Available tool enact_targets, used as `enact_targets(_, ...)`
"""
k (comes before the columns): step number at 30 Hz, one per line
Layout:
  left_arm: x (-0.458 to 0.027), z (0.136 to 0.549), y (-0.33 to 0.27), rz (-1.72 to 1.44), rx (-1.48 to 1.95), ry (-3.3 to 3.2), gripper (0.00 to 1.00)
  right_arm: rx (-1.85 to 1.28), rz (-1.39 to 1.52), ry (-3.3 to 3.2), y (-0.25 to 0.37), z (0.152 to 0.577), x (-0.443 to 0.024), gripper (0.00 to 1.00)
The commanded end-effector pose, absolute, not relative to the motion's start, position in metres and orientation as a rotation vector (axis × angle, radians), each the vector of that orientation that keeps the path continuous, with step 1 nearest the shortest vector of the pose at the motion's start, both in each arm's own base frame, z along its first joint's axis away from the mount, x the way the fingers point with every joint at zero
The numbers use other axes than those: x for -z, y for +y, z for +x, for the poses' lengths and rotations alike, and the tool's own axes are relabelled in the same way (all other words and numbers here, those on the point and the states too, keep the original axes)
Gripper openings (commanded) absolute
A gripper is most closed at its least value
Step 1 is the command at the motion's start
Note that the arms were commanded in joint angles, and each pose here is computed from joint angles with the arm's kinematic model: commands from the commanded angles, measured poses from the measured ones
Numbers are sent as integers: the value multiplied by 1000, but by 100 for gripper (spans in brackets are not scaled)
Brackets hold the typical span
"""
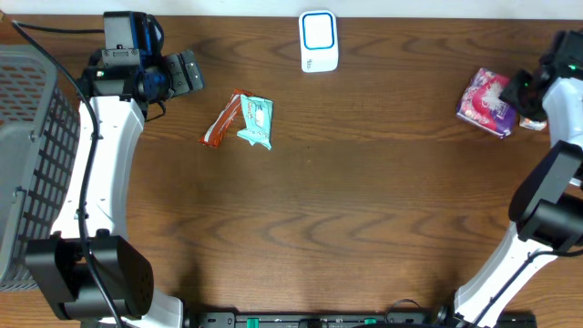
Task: Scan the item barcode
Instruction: 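Carry the pink pack right and drop it beside the orange box, then reach the right gripper to the green wipes and grasp them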
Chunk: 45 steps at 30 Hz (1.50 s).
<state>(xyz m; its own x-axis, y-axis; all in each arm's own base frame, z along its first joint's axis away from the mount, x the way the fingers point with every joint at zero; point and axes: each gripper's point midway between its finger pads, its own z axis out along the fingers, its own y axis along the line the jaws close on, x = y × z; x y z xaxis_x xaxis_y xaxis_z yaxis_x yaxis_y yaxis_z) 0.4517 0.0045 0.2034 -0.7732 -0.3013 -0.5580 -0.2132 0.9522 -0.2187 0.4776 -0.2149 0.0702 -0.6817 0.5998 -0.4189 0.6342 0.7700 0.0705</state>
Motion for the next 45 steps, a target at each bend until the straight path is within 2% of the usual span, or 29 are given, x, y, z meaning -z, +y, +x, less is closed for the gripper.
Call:
enact_targets(1,-198,452,7,-363,175,2494,98,146,938,2488,-235,475,-111,59)
enact_targets(2,-198,452,7,-363,175,2494,98,129,933,2483,-233,476,-122,58)
enact_targets(5,-198,452,7,-363,175,2494,98,-27,878,2474,-211,485,-151,47)
enact_targets(6,-198,452,7,-363,175,2494,98,-189,815,2468,-186,494,-166,40)
enact_targets(8,-198,452,7,-363,175,2494,98,-398,713,2464,-150,504,-177,35)
enact_targets(11,-198,452,7,-363,175,2494,98,-547,632,2489,-110,510,-175,17)
enact_targets(14,-198,452,7,-363,175,2494,98,-510,633,2546,-85,512,-156,2)
enact_targets(21,-198,452,7,-363,175,2494,98,-37,889,2558,-80,505,-88,1)
enact_targets(28,-198,452,7,-363,175,2494,98,289,904,2436,-102,497,-48,2)
enact_targets(36,-198,452,7,-363,175,2494,98,555,963,2386,-153,474,-52,1)
enact_targets(45,-198,452,7,-363,175,2494,98,369,936,2412,-136,478,-80,4)
